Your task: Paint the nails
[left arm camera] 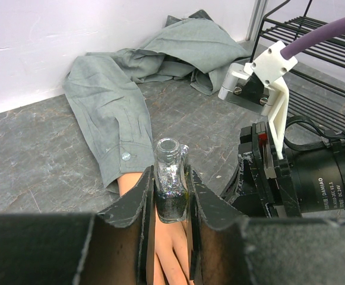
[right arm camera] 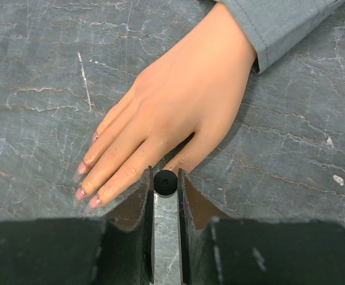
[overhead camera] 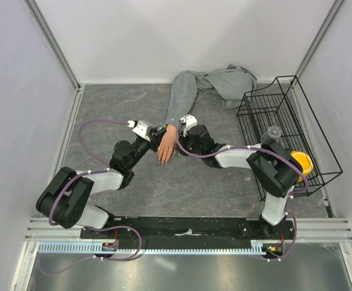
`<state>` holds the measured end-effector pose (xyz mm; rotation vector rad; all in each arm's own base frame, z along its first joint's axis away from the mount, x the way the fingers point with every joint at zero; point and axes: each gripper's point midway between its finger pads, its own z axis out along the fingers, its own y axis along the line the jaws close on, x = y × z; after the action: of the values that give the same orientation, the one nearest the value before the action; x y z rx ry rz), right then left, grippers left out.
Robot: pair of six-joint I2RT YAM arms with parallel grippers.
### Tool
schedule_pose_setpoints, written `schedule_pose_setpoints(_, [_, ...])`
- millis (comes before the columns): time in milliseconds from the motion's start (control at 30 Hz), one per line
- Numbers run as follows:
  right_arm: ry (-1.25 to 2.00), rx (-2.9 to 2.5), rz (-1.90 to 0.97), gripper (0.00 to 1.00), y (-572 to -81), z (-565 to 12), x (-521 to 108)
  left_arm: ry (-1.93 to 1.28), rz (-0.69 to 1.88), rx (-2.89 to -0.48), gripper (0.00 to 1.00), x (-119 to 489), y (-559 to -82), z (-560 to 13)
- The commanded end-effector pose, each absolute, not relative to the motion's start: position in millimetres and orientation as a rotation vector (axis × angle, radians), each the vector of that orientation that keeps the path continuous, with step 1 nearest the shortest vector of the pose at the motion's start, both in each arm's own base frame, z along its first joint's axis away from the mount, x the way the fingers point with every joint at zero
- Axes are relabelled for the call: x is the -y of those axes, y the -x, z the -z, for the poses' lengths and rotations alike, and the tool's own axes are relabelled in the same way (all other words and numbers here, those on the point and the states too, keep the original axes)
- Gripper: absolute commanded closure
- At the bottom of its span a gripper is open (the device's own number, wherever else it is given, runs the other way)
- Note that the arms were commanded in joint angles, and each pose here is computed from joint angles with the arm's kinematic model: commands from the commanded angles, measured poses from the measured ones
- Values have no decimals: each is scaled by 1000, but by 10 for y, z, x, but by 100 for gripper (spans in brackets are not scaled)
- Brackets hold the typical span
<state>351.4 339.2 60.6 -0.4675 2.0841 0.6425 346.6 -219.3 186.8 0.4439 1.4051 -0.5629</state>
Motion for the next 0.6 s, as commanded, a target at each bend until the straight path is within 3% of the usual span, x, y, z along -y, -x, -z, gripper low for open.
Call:
schedule_pose_setpoints(0, [464, -2007, -729, 100, -3562, -838, -3608, -457, 537, -1334, 98, 2202, -3495, -2045])
schedule_pose_setpoints(400, [432, -2038, -700, 100, -3406, -886, -3422, -459, 538, -1333, 98, 2203, -3498, -2053])
schedule_pose_setpoints(567, [406, -1970, -665, 100, -3325, -1382, -3215, -475, 621, -1352, 98, 2312, -3444, -2111])
